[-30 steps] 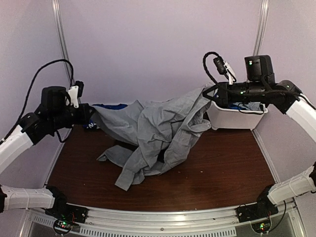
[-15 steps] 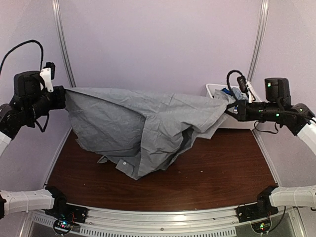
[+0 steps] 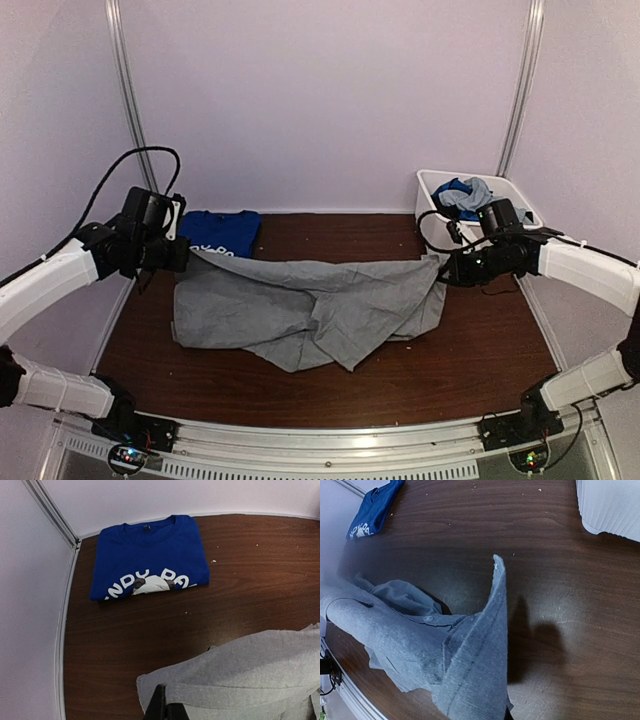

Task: Fold and stack the mixed laundry pile
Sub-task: Place the crumpled shirt at the center of the board, then pick up the crumpled shirt from the center of the board.

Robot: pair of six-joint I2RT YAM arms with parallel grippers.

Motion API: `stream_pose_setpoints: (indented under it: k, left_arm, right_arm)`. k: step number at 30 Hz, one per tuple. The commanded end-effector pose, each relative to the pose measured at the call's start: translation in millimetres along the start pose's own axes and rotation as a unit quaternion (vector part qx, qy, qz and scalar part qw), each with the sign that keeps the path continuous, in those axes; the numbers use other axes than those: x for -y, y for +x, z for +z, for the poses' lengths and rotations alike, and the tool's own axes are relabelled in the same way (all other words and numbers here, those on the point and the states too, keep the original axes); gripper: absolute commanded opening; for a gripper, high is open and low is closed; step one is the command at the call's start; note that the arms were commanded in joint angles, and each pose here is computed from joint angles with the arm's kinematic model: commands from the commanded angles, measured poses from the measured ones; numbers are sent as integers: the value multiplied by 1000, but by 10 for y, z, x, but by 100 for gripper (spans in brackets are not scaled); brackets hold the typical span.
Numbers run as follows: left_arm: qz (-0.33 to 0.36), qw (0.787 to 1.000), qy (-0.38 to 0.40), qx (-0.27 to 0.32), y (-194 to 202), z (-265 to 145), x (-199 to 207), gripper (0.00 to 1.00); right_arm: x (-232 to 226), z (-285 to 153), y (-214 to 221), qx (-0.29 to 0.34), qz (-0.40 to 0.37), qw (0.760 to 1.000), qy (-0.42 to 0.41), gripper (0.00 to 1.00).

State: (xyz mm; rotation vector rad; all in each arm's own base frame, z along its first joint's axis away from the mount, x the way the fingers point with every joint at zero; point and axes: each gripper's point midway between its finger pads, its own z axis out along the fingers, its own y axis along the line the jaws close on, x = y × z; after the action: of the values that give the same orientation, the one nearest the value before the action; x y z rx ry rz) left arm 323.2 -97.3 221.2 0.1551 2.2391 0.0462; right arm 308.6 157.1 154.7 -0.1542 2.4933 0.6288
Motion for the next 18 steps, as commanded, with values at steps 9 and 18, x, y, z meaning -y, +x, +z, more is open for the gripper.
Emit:
stream_pose_setpoints:
  k: [9, 18]
  left_arm:
    - [-56, 998, 19, -29, -98, 623, 27, 0]
    - [-61, 997, 32, -37, -52, 719, 97, 0]
  right_arm:
    - [-236, -192, -321, 52, -33, 998, -27, 74]
    - [-1234, 178, 849, -44, -59, 985, -156, 61]
